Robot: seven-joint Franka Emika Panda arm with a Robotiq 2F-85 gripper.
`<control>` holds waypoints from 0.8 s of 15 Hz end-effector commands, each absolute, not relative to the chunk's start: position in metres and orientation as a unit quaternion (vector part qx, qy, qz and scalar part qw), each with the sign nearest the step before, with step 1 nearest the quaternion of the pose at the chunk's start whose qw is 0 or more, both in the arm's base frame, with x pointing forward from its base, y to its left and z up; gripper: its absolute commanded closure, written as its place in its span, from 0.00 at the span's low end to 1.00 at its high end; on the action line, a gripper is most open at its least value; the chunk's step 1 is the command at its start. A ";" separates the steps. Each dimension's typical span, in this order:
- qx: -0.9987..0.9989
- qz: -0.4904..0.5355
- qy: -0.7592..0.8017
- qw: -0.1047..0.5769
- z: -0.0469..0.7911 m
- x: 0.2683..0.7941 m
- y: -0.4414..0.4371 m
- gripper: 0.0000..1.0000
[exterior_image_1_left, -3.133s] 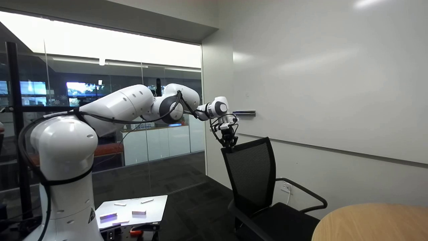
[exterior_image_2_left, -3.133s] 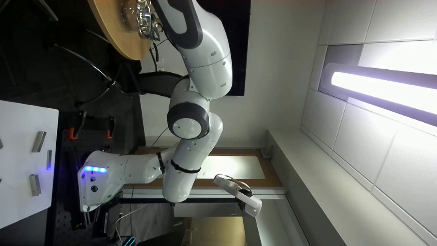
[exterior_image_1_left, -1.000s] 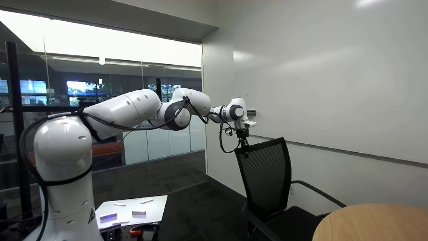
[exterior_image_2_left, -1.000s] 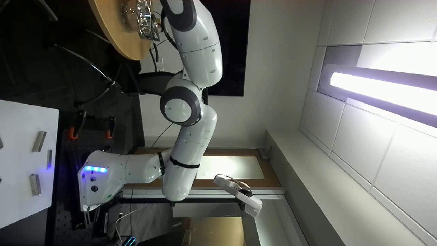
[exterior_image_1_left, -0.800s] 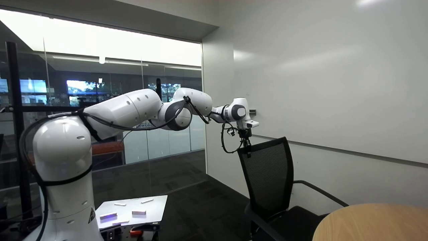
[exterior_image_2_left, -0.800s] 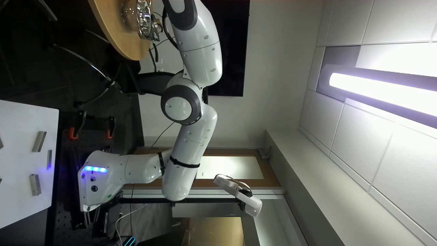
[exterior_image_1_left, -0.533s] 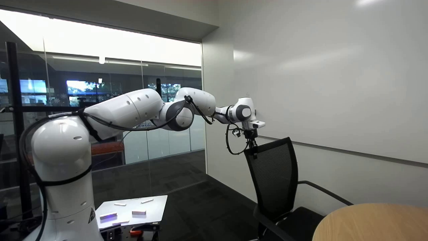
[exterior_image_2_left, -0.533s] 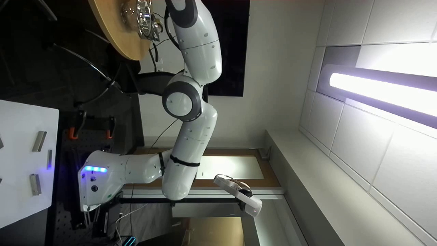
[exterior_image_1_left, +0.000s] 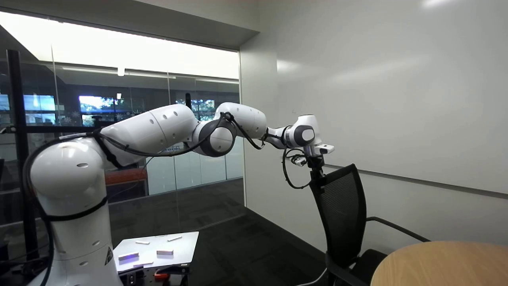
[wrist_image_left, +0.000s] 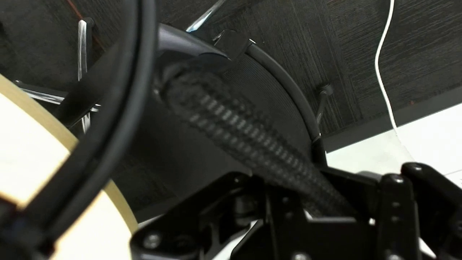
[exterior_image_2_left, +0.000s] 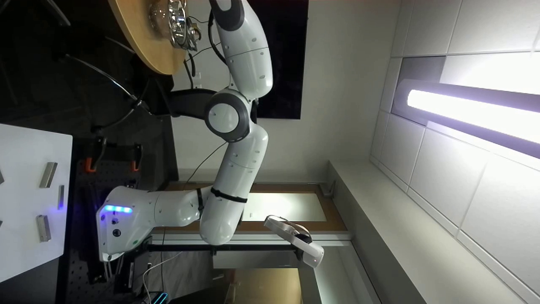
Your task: Push the black chair in towards the table
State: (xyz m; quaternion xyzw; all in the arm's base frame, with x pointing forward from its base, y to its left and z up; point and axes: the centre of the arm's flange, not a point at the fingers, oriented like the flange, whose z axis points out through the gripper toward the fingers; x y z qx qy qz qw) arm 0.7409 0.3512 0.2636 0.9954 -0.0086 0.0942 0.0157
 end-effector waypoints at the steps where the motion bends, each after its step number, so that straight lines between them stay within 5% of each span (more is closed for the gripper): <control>1: 0.992 0.094 -0.079 0.003 0.300 0.719 0.282 0.98; 12: 0.990 0.085 -0.111 0.020 0.287 0.735 0.181 0.98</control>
